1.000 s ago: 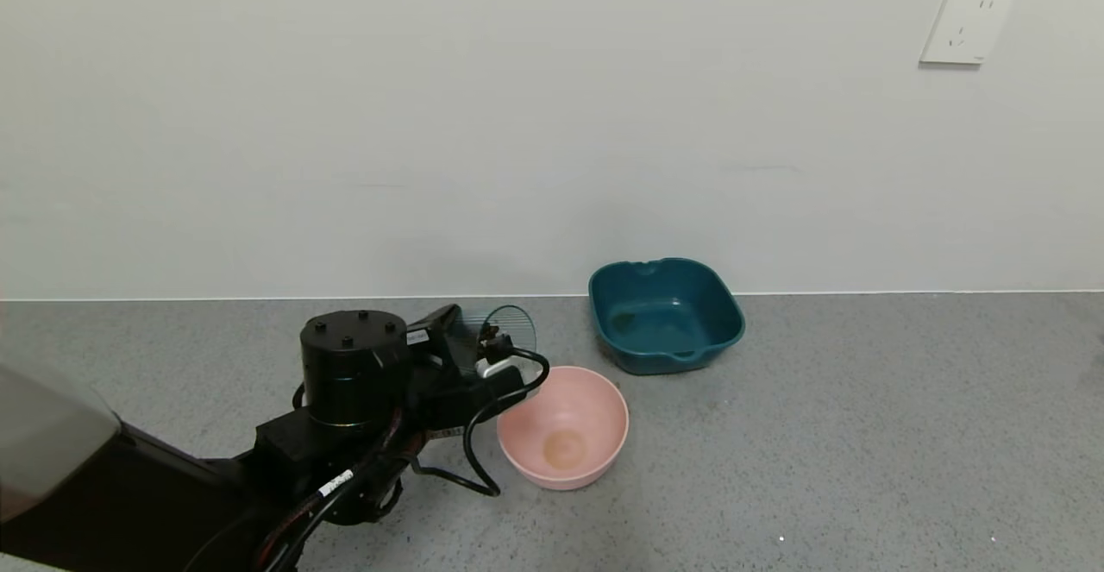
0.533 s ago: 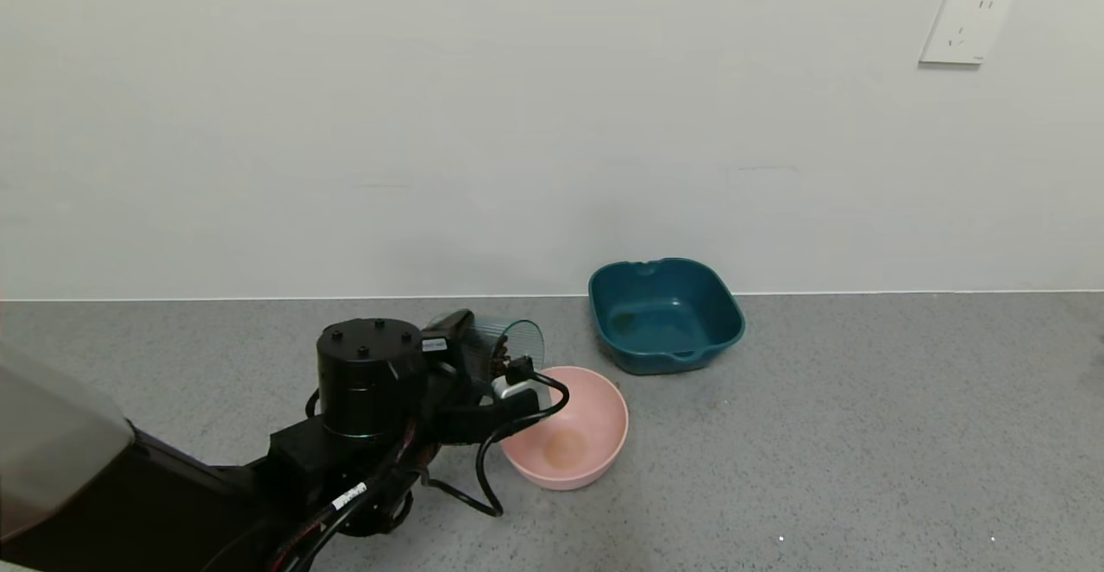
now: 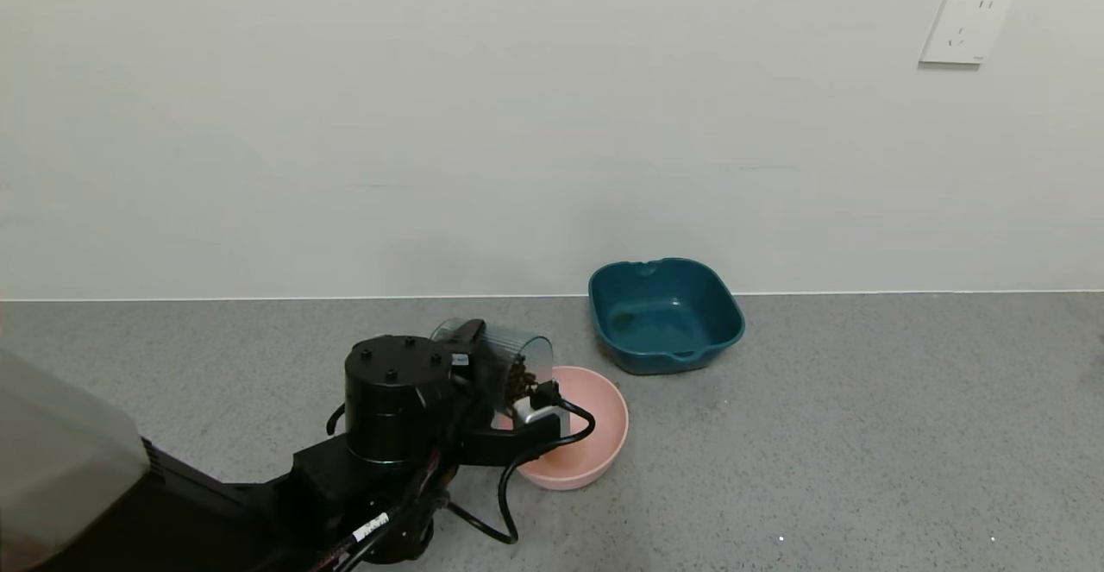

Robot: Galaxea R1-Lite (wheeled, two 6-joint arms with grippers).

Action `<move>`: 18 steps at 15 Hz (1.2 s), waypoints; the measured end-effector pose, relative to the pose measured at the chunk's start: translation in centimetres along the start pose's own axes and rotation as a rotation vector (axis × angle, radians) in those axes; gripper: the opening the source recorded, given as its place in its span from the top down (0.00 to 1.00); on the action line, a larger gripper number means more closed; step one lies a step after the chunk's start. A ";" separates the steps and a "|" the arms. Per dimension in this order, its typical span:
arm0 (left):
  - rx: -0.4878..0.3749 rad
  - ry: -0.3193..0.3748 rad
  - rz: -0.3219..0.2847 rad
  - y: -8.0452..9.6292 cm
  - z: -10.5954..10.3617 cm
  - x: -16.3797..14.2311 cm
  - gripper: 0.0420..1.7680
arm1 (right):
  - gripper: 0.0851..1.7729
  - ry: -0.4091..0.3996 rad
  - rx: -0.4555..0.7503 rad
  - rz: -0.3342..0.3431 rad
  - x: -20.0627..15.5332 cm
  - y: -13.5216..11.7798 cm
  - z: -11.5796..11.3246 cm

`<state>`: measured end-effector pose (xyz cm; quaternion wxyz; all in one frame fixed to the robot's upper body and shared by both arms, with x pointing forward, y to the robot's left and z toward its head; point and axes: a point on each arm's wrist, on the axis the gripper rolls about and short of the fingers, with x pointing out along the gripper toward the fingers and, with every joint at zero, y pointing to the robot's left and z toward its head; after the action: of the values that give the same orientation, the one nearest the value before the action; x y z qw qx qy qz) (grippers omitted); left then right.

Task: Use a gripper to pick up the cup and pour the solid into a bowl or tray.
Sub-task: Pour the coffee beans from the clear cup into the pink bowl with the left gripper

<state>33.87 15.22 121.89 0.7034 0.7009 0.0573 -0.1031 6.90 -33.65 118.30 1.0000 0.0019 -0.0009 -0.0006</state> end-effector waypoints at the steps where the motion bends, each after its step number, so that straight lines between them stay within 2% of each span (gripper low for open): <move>1: 0.010 0.009 0.001 -0.1 0.1 -0.1 0.29 | 0.04 0.001 0.000 0.000 0.0 0.0 0.0; 5: 0.064 0.060 0.007 -0.1 0.3 -0.2 0.29 | 0.04 0.000 0.000 0.000 0.0 0.0 0.0; 12: 0.111 0.125 0.012 -0.3 0.5 0.3 0.29 | 0.04 0.001 0.000 0.000 0.0 0.0 0.0; 18: 0.159 0.128 0.022 0.0 1.1 0.3 0.29 | 0.04 0.001 0.000 0.000 0.0 0.0 0.0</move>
<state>34.07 14.11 121.83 0.6418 0.7601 0.0858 -0.0545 6.91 -33.65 118.29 1.0000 0.0019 -0.0004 -0.0006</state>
